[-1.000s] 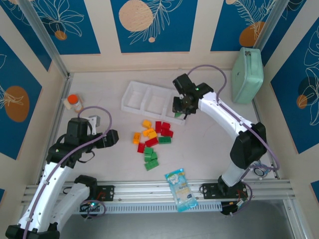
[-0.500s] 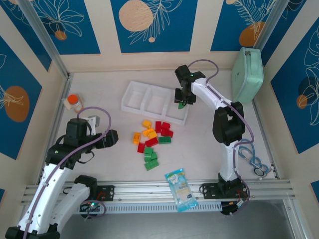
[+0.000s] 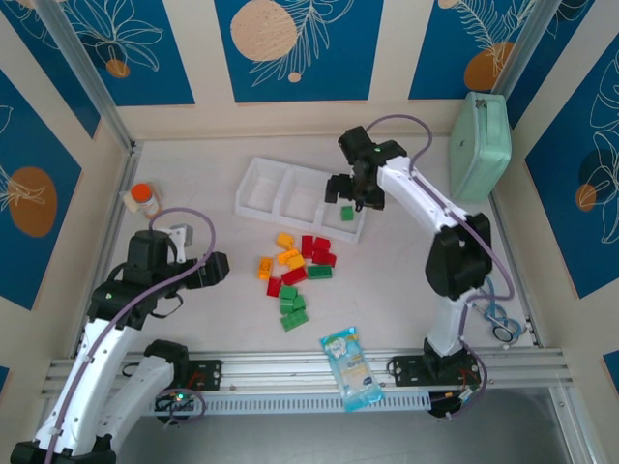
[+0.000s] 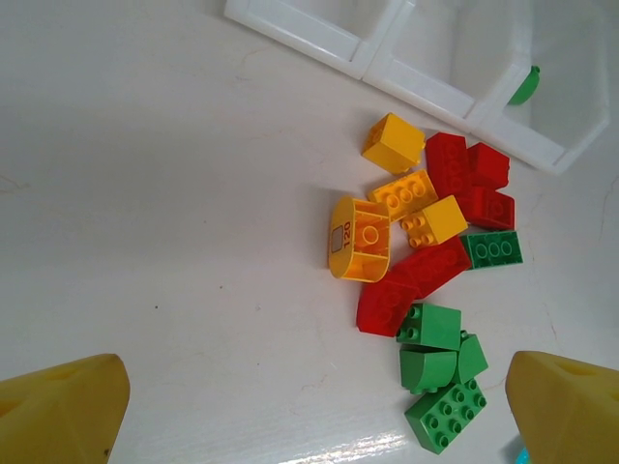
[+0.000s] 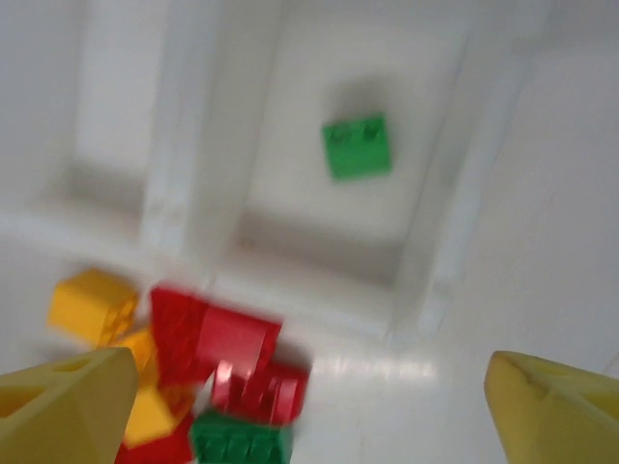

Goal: Sort the legos into containers by color

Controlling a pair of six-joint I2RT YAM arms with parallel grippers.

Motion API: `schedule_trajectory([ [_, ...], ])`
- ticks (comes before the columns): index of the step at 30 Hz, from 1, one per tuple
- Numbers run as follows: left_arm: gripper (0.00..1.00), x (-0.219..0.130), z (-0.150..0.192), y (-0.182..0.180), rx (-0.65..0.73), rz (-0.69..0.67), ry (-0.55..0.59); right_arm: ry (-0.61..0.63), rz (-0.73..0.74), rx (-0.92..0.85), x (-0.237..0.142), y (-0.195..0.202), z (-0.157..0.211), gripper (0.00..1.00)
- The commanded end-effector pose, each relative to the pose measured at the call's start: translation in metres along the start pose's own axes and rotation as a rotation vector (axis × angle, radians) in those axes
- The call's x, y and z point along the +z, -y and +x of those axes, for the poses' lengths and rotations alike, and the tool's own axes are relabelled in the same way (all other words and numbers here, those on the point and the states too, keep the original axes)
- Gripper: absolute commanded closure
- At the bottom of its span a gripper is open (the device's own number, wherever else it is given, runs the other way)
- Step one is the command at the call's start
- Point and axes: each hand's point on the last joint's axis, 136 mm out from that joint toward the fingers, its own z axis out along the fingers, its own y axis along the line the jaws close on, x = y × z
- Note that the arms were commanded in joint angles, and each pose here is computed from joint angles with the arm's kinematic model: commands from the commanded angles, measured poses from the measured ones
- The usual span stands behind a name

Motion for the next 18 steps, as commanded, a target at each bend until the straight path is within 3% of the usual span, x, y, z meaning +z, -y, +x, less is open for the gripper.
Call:
schedule_trajectory([
  [1,0.00,-0.003,-0.001,-0.001,0.026,-0.006,0.028,-0.069,-0.164,-0.041,-0.026,-0.031,0.047,0.01],
  [5,0.01,-0.003,-0.001,0.000,0.028,0.004,0.030,-0.163,-0.217,-0.176,-0.032,-0.056,0.106,0.01],
  [10,0.01,-0.006,-0.002,0.000,0.025,-0.001,0.033,-0.302,-0.135,-0.279,-0.024,-0.073,0.182,0.01],
  [18,0.01,-0.031,0.000,0.003,-0.025,0.020,0.101,-0.425,-0.059,-0.371,0.016,-0.096,0.267,0.01],
])
